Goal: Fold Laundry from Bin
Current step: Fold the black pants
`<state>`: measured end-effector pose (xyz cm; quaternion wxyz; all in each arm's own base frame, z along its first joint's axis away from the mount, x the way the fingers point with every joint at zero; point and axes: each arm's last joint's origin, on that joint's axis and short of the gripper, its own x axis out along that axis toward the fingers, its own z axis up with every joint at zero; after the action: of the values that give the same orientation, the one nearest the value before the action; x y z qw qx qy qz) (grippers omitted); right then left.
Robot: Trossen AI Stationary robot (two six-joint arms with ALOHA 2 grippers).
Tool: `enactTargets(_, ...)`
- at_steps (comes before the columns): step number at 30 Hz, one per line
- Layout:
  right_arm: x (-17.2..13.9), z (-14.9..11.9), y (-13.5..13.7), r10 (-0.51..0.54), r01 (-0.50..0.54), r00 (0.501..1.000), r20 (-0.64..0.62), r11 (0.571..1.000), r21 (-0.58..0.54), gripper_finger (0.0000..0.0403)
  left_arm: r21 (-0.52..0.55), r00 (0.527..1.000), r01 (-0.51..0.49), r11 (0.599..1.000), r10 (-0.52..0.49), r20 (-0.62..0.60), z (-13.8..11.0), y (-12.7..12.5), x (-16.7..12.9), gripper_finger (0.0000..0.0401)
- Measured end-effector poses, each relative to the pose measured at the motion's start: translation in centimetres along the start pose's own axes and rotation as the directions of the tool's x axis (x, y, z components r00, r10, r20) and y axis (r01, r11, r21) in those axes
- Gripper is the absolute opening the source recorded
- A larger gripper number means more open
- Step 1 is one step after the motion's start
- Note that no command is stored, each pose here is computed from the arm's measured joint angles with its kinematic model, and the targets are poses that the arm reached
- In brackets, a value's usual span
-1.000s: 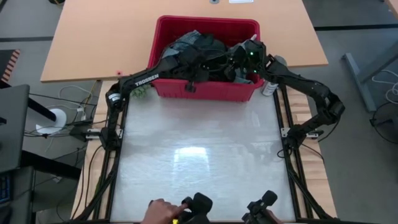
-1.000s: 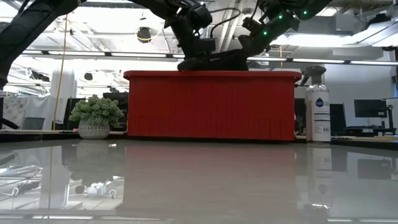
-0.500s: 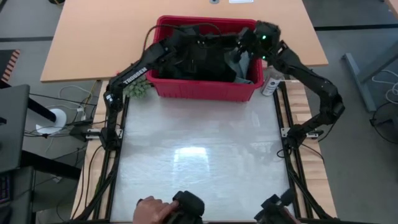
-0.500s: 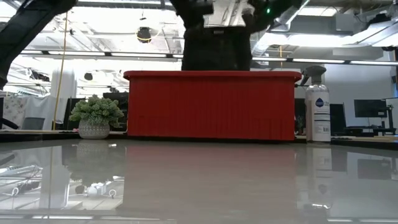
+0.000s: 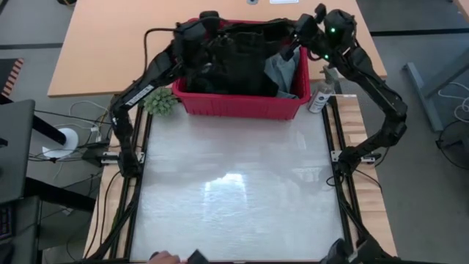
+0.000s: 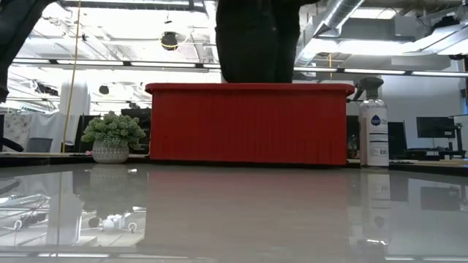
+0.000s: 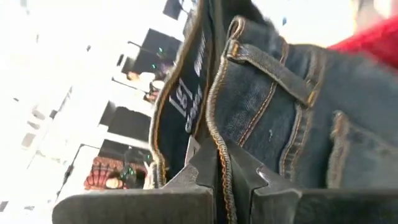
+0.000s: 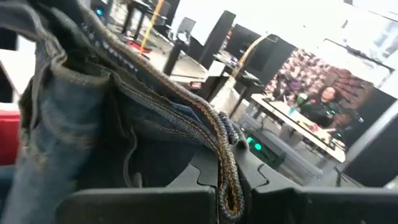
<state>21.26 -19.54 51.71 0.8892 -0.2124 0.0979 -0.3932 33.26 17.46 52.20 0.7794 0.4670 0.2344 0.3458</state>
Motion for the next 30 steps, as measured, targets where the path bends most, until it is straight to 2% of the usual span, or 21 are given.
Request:
enactTargets(4, -1.1, 1.8, 0.6, 0.041, -0.042, 0.998, 0.049, 0.999, 0.002, 0.0034, -0.099, 0.994, -0.048, 0.994, 0.057, 0.089, 1.7, 1.5, -2.8, 0.0000)
enactTargets(9, -3.6, 5.2, 1.2, 0.106, -0.107, 0.982, 0.156, 0.994, -0.002, 0.0034, -0.243, 0.963, -0.094, 0.965, 0.150, 0.222, 3.7, 3.8, -7.5, 0.0000)
enactTargets(14, -7.4, 8.9, 1.9, 0.192, -0.190, 0.941, 0.277, 0.981, -0.035, 0.0034, -0.395, 0.908, -0.055, 0.917, 0.211, 0.363, 5.3, 5.9, -12.6, 0.0000)
enactTargets(18, -10.4, 11.1, 2.7, 0.270, -0.263, 0.889, 0.370, 0.962, -0.069, 0.0034, -0.486, 0.840, 0.079, 0.870, 0.204, 0.503, 6.1, 6.9, -16.5, 0.0000)
enactTargets(21, -12.2, 12.0, 3.4, 0.344, -0.336, 0.850, 0.399, 0.937, -0.093, 0.0034, -0.537, 0.777, 0.225, 0.813, 0.183, 0.603, 6.3, 7.5, -19.0, 0.0000)
enactTargets(26, -14.2, 12.2, 5.5, 0.505, -0.489, 0.784, 0.360, 0.861, -0.141, 0.0034, -0.503, 0.645, 0.527, 0.685, 0.063, 0.762, 6.3, 7.5, -21.6, 0.0000)
enactTargets(28, -14.8, 11.8, 6.6, 0.576, -0.559, 0.756, 0.312, 0.815, -0.150, 0.0034, -0.483, 0.623, 0.612, 0.626, -0.005, 0.782, 6.4, 6.9, -21.9, 0.0000)
enactTargets(30, -15.3, 11.4, 7.7, 0.642, -0.626, 0.723, 0.254, 0.765, -0.152, 0.0034, -0.480, 0.622, 0.675, 0.560, -0.081, 0.779, 6.4, 6.2, -22.0, 0.0000)
